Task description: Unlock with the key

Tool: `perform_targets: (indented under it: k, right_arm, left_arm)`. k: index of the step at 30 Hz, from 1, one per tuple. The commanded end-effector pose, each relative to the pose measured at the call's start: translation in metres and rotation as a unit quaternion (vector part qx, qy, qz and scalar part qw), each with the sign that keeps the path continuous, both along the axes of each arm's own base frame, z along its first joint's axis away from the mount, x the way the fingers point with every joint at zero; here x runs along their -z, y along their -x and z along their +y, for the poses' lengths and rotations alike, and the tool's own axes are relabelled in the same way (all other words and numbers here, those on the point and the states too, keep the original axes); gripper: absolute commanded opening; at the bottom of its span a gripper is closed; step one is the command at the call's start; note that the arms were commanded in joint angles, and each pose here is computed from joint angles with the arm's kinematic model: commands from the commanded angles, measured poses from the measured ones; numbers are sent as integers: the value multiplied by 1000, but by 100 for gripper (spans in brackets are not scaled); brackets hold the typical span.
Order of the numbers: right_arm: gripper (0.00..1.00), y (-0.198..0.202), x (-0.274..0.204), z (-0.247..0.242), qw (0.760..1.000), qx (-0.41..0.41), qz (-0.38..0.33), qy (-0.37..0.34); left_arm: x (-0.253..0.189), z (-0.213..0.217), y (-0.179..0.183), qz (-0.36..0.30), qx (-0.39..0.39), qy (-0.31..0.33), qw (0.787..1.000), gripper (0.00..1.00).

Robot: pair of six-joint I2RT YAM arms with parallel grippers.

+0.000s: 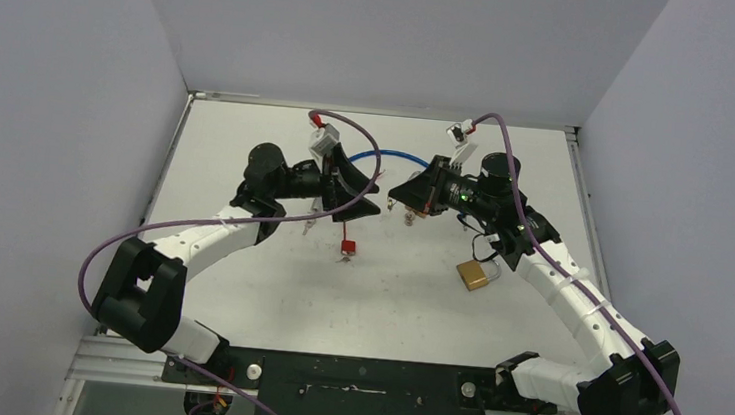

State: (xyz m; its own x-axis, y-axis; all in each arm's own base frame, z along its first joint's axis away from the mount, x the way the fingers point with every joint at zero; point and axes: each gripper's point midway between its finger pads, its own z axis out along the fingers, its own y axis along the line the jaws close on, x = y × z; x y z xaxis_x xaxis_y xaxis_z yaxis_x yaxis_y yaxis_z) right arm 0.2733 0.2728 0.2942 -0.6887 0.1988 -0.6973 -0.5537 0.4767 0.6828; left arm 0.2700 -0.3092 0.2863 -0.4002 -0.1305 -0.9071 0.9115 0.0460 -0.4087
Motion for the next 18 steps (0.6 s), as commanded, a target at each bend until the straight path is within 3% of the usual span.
perform_targets:
  k: [1,7,13,18]
  right_arm:
    - [0,6,-34,5,999,-21,-36,-33]
    - [0,6,-31,6,999,-20,-26,-29]
    - [0,9,-37,5,999,-18,-28,-33]
    - [0,9,-32,5,999,-20,-21,-30]
  left_arm:
    - [-8,-12,3,-32,-6,4,999,67]
    - [-18,-27,23,-39,56,24,997,64]
    - [-18,-28,23,-31,55,26,998,35]
    - [-26,-33,21,-34,52,36,997,34]
